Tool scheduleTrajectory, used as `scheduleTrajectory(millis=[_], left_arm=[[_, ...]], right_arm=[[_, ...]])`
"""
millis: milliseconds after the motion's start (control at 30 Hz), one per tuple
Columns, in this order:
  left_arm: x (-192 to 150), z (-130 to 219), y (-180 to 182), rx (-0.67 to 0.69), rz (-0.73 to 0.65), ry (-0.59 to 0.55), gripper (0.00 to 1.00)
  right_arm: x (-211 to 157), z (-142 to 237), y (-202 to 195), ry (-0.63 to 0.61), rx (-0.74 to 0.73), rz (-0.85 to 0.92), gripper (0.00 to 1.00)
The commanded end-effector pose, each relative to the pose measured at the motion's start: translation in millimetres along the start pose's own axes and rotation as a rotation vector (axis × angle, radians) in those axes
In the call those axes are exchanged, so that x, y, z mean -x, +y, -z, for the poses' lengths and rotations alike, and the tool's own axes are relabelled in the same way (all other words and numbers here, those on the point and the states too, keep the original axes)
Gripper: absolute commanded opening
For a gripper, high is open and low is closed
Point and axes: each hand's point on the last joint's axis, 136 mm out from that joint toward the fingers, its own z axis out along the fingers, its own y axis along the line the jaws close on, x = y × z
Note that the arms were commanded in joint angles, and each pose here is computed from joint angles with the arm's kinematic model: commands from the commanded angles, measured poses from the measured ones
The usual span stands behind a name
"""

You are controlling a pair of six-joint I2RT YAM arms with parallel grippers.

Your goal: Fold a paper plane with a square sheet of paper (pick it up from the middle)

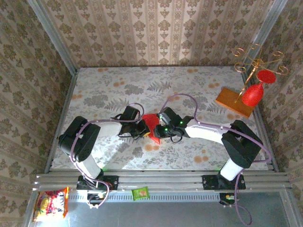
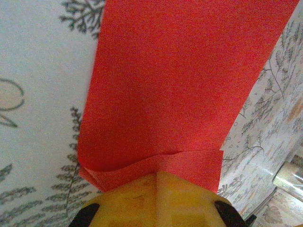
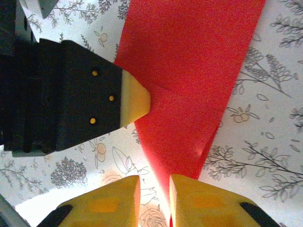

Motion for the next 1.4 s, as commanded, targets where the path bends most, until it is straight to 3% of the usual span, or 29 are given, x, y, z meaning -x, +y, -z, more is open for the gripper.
scheduleTrajectory(millis=[0, 300, 1367], left_arm=[[5.1, -6.4, 32.4, 0.114, 0.027, -0.018, 0.03], [4.6, -7.5, 33.4, 0.115, 0.027, -0.011, 0.04], [0.7, -10.4, 35.2, 0.112, 0.026, 0.011, 0.04]], right_arm=[[-5.8, -6.8, 13.9, 0.046, 0.047, -0.004, 0.19], [-14.5, -24.5, 26.5, 0.091, 0.050, 0.038, 0.13], [-22.8, -38.4, -9.3, 0.150, -0.081, 0.072, 0.11]])
